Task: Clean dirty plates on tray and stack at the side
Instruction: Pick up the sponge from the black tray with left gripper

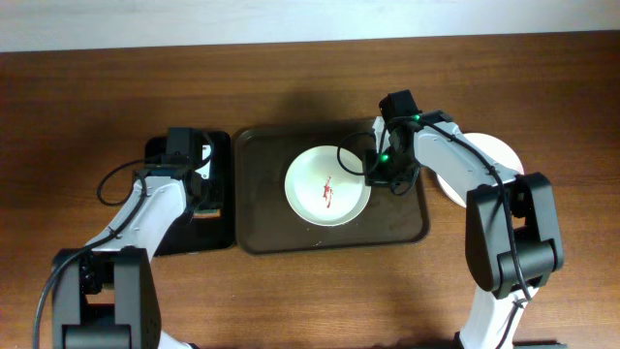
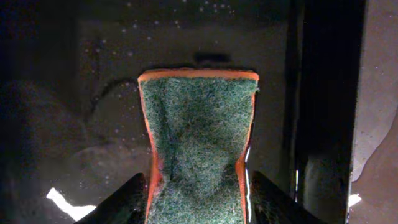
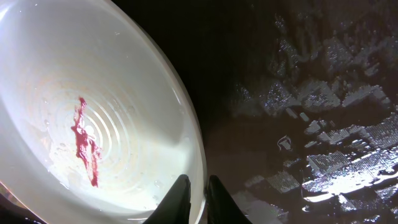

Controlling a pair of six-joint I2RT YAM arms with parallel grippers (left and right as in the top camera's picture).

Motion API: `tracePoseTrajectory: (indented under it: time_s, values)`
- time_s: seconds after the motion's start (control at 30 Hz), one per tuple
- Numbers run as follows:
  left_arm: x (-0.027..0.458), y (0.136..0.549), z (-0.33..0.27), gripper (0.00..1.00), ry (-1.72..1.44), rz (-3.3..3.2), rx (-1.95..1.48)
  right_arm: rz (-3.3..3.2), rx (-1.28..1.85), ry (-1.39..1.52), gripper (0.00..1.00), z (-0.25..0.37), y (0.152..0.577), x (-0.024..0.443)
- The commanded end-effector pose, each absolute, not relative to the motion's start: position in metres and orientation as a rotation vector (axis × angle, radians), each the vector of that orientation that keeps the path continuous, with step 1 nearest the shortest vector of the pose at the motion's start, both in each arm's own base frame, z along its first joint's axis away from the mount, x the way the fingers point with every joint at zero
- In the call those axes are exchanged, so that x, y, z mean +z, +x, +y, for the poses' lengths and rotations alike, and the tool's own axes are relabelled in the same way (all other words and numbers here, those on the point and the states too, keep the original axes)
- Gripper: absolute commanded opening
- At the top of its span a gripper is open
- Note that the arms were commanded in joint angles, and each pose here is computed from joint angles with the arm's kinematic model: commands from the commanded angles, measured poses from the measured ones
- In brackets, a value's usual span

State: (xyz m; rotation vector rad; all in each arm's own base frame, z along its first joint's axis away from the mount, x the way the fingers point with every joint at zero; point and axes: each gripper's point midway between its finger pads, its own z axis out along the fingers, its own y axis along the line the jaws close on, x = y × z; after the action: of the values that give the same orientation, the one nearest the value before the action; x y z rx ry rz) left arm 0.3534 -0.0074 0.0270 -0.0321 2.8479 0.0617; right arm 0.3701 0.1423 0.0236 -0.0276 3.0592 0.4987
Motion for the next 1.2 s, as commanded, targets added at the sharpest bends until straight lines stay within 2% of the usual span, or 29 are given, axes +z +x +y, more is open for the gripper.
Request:
tracePoseTrajectory:
  time_s: [0.0,0.03,0.07,0.1,0.2,0.23,0.27,0.33,0.4,0.43,0.47,0.53,0.6,0.73,0.83,0.97,1.03,1.17]
  values:
    - [0.029,0.355,-0.006,0.45,-0.031,2.837,0.070,3.062,0.486,-0.027,0.13,0.144,0.370,0.024]
    - [0.027,0.356,-0.006,0.26,-0.029,2.836,0.063,3.062,0.486,-0.027,0.12,0.144,0.370,0.024]
    - [0.024,0.358,-0.010,0.03,-0.025,2.834,0.034,3.064,0.486,-0.027,0.12,0.144,0.370,0.024]
    - [0.021,0.357,-0.010,0.01,-0.025,2.846,0.033,3.069,0.485,-0.026,0.12,0.144,0.369,0.023]
    - [0.017,0.355,-0.011,0.00,-0.020,2.861,0.032,3.073,0.483,-0.025,0.13,0.143,0.368,0.023]
    - [0.017,0.355,-0.011,0.01,-0.021,2.861,0.032,3.073,0.483,-0.025,0.17,0.143,0.368,0.023]
    - [0.017,0.355,-0.011,0.31,-0.021,2.862,0.033,3.072,0.483,-0.025,0.18,0.143,0.368,0.023]
    - [0.016,0.353,-0.010,0.38,-0.022,2.870,0.038,3.072,0.483,-0.025,0.17,0.144,0.368,0.023]
    - [0.013,0.350,-0.010,0.40,-0.022,2.879,0.039,3.072,0.483,-0.025,0.17,0.144,0.368,0.023]
    - [0.011,0.349,-0.010,0.39,-0.021,2.886,0.040,3.069,0.484,-0.026,0.17,0.144,0.369,0.023]
    - [0.008,0.349,-0.010,0.32,-0.021,2.890,0.040,3.069,0.484,-0.026,0.17,0.144,0.369,0.023]
    - [0.006,0.350,-0.010,0.00,-0.021,2.890,0.040,3.069,0.484,-0.026,0.18,0.144,0.369,0.023]
    - [0.009,0.351,-0.010,0.00,-0.021,2.887,0.039,3.069,0.484,-0.026,0.36,0.144,0.369,0.023]
    - [0.075,0.365,-0.011,0.00,-0.025,2.714,0.024,3.026,0.460,-0.033,0.37,0.143,0.381,0.021]
    - [0.106,0.363,-0.011,0.00,-0.027,2.635,0.017,3.053,0.455,-0.042,0.32,0.146,0.378,0.007]
    - [0.115,0.363,-0.011,0.00,-0.027,2.611,0.012,3.041,0.469,-0.049,0.04,0.150,0.382,0.002]
    - [0.123,0.368,-0.018,0.00,-0.024,2.574,-0.041,3.044,0.468,-0.048,0.04,0.149,0.382,0.002]
    - [0.189,0.386,-0.021,0.00,-0.023,2.317,-0.076,3.045,0.467,-0.048,0.04,0.149,0.382,0.002]
